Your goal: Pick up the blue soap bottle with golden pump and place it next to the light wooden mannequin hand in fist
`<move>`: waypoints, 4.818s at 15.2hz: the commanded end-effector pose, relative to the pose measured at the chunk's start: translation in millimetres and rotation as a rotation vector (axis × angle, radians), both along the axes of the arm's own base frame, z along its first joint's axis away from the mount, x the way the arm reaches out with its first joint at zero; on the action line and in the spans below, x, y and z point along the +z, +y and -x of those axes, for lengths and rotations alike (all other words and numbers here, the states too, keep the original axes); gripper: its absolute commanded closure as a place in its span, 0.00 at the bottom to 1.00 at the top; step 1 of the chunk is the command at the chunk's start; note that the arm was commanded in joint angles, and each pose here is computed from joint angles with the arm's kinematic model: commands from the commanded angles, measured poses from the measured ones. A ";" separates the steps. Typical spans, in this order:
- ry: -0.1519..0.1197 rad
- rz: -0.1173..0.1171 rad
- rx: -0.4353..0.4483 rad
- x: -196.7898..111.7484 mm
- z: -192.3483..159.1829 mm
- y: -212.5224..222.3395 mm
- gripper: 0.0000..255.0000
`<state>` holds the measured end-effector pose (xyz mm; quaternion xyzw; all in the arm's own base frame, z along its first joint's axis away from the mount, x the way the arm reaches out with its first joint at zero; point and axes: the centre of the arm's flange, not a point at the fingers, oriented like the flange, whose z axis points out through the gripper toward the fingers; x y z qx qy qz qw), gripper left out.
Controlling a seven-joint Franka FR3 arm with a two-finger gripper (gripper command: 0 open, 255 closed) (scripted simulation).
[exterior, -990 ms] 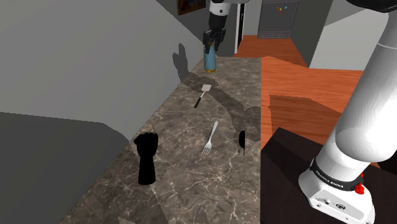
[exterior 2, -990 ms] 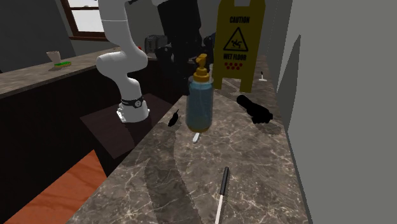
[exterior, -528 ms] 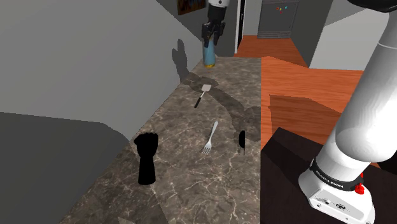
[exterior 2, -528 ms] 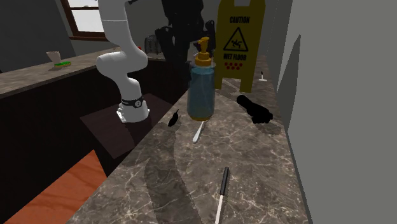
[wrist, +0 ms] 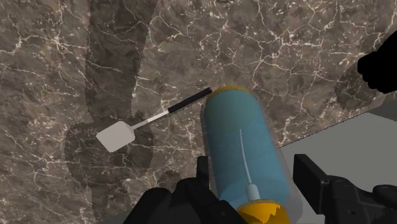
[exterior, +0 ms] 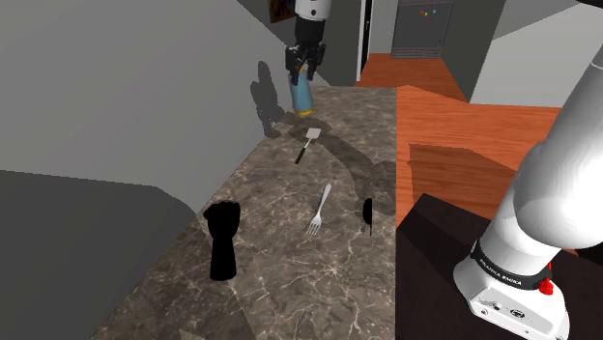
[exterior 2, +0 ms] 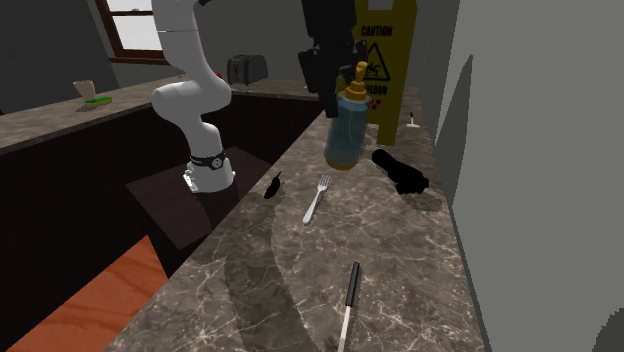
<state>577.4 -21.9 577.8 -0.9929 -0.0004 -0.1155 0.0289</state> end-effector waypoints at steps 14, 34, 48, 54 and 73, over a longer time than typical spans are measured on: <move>-0.001 0.000 -0.002 -31.4 21.1 195.3 1.00; -0.001 0.000 -0.002 -71.3 49.1 454.9 1.00; -0.001 0.000 -0.002 -115.8 61.8 572.7 1.00; -0.001 0.000 -0.002 -147.5 61.8 572.7 1.00; -0.001 0.000 -0.002 -222.8 61.8 572.7 1.00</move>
